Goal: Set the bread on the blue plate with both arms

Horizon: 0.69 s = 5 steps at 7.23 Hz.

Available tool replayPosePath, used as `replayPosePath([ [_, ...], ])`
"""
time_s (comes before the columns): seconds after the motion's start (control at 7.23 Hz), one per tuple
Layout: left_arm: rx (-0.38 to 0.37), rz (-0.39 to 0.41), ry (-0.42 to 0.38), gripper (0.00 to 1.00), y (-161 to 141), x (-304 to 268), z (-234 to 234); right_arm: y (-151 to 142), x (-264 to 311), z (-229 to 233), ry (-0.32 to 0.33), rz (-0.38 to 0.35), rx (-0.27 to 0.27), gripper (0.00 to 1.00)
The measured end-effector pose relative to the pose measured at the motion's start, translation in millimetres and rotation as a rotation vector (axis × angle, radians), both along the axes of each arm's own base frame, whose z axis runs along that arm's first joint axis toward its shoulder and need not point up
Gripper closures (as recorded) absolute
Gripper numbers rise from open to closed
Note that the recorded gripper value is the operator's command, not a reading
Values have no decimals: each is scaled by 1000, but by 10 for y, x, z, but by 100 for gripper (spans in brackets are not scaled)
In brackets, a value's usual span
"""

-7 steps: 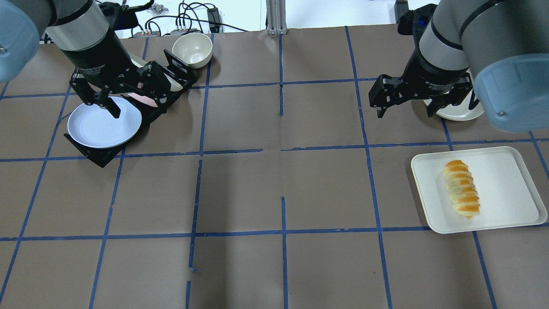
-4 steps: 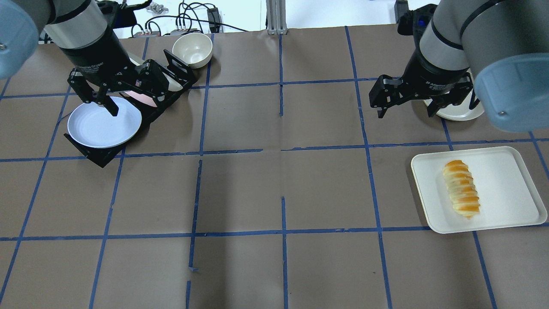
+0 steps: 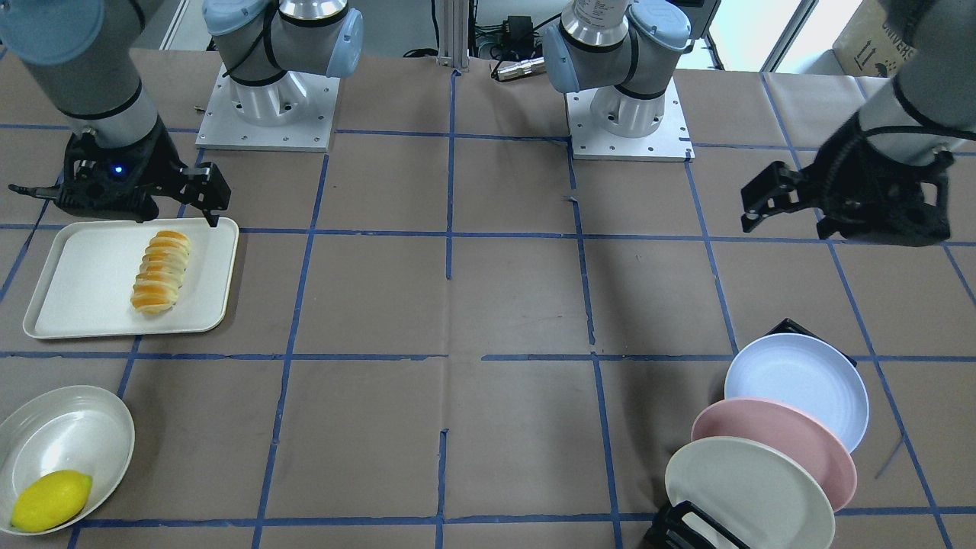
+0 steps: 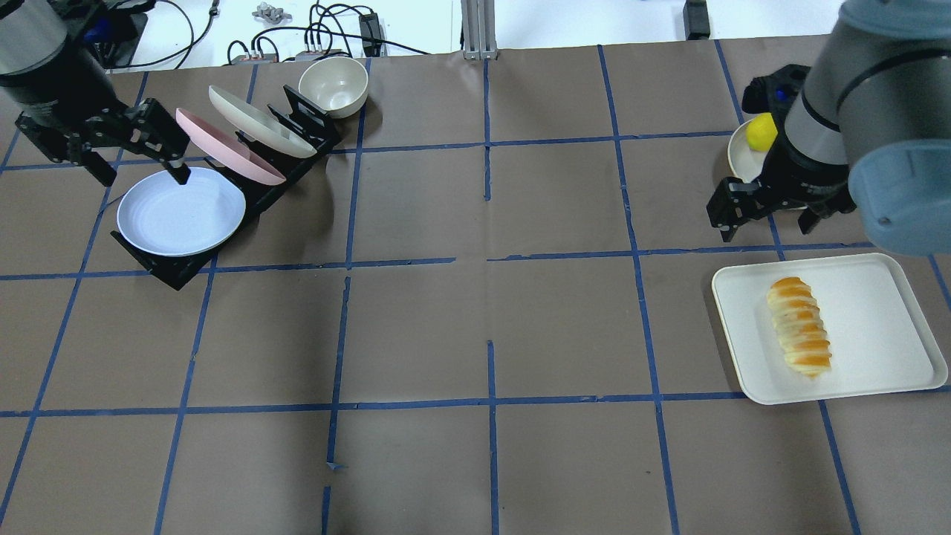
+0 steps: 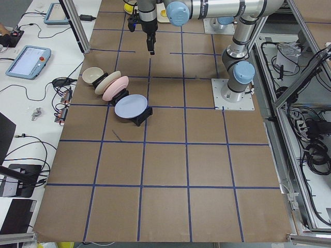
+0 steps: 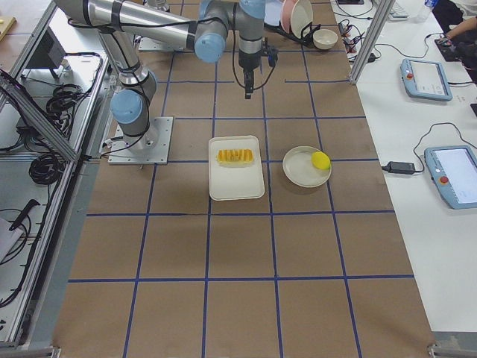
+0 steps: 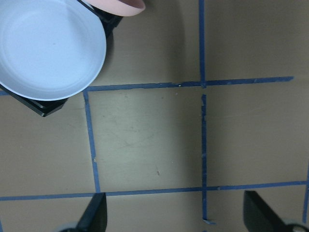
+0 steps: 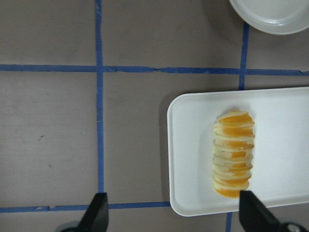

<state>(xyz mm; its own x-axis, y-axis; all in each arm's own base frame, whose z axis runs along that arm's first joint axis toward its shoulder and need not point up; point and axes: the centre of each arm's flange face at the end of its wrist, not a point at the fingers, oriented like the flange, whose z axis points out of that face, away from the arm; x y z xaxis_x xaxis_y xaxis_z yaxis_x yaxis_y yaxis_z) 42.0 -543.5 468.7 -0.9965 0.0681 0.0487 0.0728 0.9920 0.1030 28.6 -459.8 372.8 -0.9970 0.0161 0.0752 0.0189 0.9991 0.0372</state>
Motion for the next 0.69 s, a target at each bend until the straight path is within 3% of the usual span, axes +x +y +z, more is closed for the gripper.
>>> replayPosePath([
  [0.28, 15, -55, 42, 0, -350, 889, -331, 252, -576, -679, -78, -97, 10, 8],
  [0.69, -4, -41, 174, 0, -1024, 1885, -1145, 179, -937, -1237, -90, -153, 1, 8],
])
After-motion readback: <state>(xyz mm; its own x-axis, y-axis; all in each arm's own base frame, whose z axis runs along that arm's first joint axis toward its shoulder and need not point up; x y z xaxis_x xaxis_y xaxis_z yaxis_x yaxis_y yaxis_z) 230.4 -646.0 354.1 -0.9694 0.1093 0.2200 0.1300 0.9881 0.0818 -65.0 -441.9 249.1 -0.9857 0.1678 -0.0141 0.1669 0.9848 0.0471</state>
